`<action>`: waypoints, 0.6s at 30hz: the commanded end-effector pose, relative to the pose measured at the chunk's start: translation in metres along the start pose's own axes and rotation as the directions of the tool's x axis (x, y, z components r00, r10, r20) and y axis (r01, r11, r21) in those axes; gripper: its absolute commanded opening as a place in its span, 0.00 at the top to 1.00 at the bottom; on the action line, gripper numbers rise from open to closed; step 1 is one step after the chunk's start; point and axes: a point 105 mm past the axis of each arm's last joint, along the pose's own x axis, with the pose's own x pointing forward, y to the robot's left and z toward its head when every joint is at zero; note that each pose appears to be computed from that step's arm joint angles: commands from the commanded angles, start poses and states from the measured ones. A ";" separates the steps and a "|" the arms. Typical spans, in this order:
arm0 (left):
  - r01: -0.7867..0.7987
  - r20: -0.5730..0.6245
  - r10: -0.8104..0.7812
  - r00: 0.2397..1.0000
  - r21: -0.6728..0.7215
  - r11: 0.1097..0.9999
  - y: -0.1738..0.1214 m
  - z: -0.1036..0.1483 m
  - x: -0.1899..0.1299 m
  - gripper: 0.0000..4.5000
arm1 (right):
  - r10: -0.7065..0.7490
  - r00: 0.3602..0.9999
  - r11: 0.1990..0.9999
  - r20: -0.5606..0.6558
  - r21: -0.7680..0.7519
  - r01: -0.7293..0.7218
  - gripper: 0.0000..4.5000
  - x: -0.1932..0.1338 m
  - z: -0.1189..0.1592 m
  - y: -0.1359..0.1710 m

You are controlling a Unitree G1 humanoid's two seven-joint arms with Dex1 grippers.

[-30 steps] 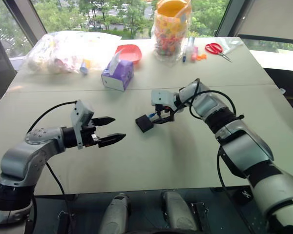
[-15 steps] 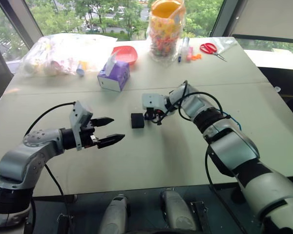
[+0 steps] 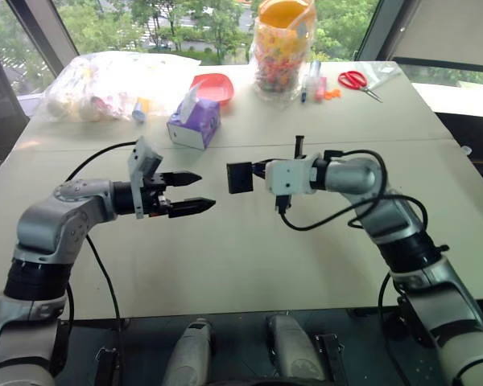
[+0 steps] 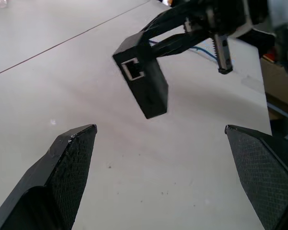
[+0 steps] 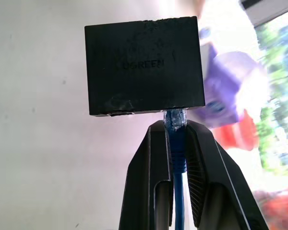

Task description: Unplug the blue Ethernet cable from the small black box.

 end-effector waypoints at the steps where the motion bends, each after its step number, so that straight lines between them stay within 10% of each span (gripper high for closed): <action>1: 0.077 0.042 -0.077 0.996 -0.012 0.997 -0.005 0.018 0.009 0.00 | -0.125 0.990 0.988 0.067 -0.088 0.130 0.99 -0.007 0.031 -0.015; 13: 0.133 0.095 -0.128 0.987 -0.055 0.990 -0.007 0.029 0.022 0.00 | -0.140 0.986 0.976 0.086 -0.159 0.152 0.99 -0.009 0.048 -0.013; 18: 0.124 0.098 -0.118 0.988 -0.052 0.991 -0.006 0.027 0.023 0.50 | -0.130 0.987 0.976 0.089 -0.161 0.143 1.00 -0.010 0.050 -0.013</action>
